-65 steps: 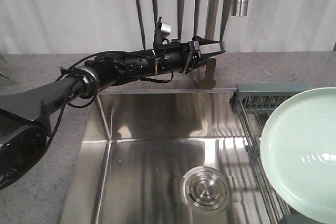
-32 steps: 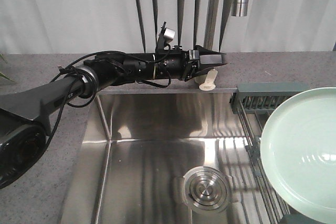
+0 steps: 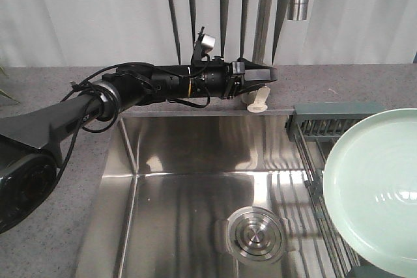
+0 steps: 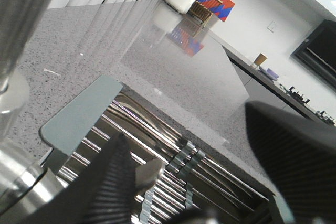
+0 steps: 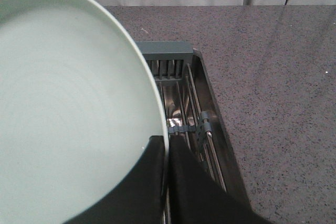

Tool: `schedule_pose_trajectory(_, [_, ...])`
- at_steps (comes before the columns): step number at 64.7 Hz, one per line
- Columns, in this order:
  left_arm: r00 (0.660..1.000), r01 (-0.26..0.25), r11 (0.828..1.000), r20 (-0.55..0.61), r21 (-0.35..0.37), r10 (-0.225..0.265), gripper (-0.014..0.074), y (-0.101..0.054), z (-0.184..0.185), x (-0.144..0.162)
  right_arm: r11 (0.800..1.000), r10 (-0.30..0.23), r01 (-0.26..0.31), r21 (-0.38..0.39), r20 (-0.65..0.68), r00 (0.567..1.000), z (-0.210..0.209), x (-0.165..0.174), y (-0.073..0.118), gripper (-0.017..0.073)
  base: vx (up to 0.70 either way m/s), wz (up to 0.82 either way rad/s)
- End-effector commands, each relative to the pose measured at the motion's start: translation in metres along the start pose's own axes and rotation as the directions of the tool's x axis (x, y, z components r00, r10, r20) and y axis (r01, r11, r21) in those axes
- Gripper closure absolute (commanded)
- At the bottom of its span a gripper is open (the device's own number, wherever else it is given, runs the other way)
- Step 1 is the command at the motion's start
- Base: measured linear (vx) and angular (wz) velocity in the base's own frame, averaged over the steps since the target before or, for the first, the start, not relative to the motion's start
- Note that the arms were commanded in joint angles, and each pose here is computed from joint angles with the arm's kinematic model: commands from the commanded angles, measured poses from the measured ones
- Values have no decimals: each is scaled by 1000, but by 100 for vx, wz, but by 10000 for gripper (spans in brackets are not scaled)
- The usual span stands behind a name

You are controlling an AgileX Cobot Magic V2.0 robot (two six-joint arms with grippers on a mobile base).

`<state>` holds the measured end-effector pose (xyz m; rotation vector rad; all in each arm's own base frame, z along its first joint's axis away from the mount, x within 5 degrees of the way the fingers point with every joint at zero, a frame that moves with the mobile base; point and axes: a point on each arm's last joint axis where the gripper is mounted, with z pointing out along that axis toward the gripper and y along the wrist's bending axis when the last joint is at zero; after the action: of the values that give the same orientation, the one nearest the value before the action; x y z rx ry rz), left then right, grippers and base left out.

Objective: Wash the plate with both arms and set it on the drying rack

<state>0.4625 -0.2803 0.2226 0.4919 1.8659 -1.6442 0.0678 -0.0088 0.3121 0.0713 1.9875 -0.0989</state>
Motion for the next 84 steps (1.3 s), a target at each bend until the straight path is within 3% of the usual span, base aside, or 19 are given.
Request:
schedule_pose_trajectory(1, [997,-49,989,60,138,41,300,-54,-8,-31,1000,2,-3,5,105,994,-5,-16,-1,561,0,0])
schedule_pose_trajectory(14, [992,-72,992,112,106,60,606,-44,-36,-52,1000,2,-3,5,105,994,-5,-16,-1,561,0,0])
schedule_pose_trajectory(24, [994,-86,980,89,177,71,602,-40,-65,-60,1000,2,-3,5,105,994,-5,-16,-1,561,0,0])
schedule_pose_trajectory(34, [992,-123,961,66,246,110,602,-50,-94,-69,1000,3,-3,4,104,995,-5,-16,-1,561,0,0])
schedule_pose_trajectory(38, [988,-149,957,70,250,136,602,-56,-109,-76,1000,3,-4,5,102,995,-5,-16,-1,561,0,0])
schedule_pose_trajectory(44, [978,-205,959,70,198,195,602,-67,-130,-87,1000,3,-4,5,101,995,-5,-16,-1,561,0,0])
schedule_pose_trajectory(51, [958,-286,950,44,128,283,602,-87,-152,-97,1000,3,-4,5,101,995,-5,-16,-1,561,0,0])
schedule_pose_trajectory(57, [928,-371,927,0,59,372,602,-111,-170,-104,1000,3,-4,5,99,995,-5,-16,-1,561,0,0])
schedule_pose_trajectory(68, [850,-525,849,-77,-60,521,602,-167,-202,-111,1000,3,-4,5,94,996,-5,-15,-1,561,0,0])
schedule_pose_trajectory(71, [838,-545,835,-67,-72,542,602,-185,-211,-110,1000,3,-4,5,94,996,-5,-15,-1,561,0,0])
schedule_pose_trajectory(79, [830,-557,823,-52,-109,555,602,-221,-233,-99,1000,3,-4,5,94,996,-5,-15,-1,561,0,0])
schedule_pose_trajectory(84, [845,-535,834,-49,-136,533,602,-236,-245,-83,1000,3,-4,5,94,996,-5,-15,-1,561,0,0])
